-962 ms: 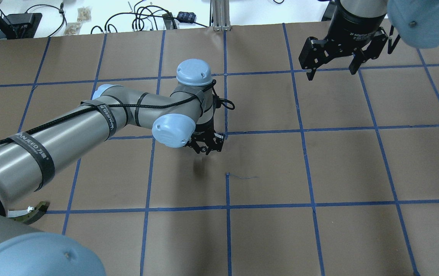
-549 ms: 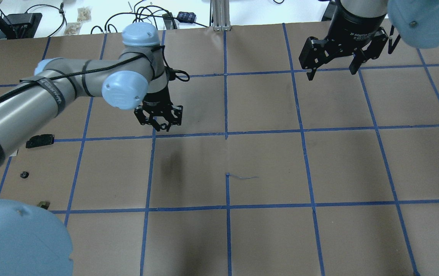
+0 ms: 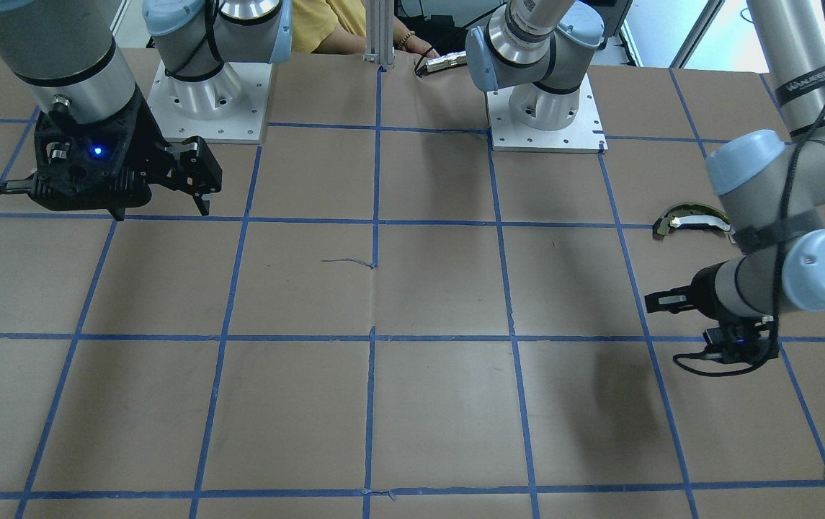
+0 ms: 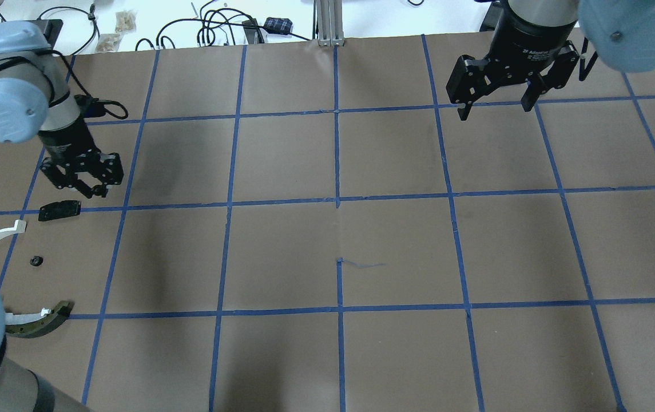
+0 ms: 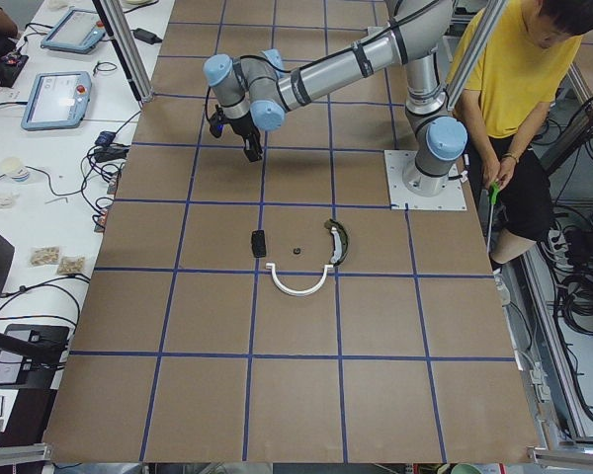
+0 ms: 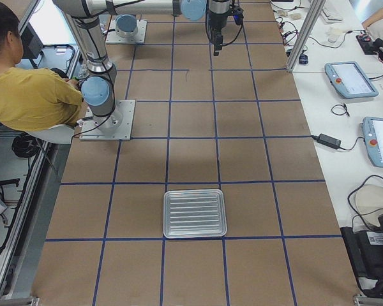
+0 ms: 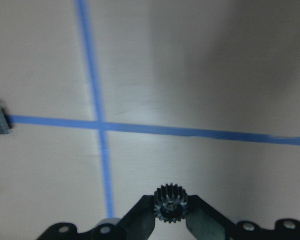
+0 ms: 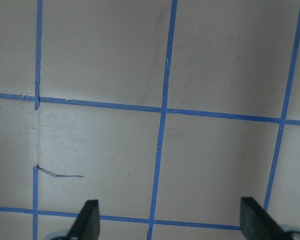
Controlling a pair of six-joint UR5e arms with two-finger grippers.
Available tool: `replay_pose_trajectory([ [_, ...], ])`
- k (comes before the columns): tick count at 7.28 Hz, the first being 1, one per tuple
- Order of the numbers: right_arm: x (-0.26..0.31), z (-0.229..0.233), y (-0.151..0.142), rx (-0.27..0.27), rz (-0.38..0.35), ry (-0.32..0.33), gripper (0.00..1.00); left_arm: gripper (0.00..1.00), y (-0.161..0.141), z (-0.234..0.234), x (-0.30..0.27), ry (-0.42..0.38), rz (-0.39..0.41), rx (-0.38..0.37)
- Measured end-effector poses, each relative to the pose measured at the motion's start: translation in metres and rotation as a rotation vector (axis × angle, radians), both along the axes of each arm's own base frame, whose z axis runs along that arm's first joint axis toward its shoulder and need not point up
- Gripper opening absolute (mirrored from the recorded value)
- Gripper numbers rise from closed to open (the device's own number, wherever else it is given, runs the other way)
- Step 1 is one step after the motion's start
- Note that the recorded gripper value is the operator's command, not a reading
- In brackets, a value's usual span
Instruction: Place bearing gear from tray to pile
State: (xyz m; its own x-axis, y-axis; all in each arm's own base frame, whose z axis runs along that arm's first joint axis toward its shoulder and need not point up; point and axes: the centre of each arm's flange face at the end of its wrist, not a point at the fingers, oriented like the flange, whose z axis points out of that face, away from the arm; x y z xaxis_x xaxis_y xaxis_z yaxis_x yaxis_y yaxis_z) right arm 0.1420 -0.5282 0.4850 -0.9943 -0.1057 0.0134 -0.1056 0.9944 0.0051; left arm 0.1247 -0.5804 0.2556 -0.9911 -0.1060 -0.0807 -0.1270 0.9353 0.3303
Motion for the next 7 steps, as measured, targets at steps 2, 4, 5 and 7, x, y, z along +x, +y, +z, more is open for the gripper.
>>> replay_pose_trajectory([
  [2, 0.0, 0.0, 0.0, 0.0, 0.0, 0.0, 1.0, 0.0, 0.043, -0.025, 0.098, 0.057, 0.067, 0.055],
  [4, 0.0, 0.0, 0.0, 0.0, 0.001, 0.0, 1.0, 0.0, 0.067, -0.051, 0.13, 0.097, 0.102, 0.097],
  [5, 0.0, 0.0, 0.0, 0.0, 0.001, 0.0, 1.0, 0.0, 0.068, -0.058, 0.134, 0.1, 0.106, 0.099],
  [7, 0.0, 0.0, 0.0, -0.001, 0.001, -0.001, 1.0, 0.0, 0.065, -0.07, 0.138, 0.091, 0.106, 0.086],
])
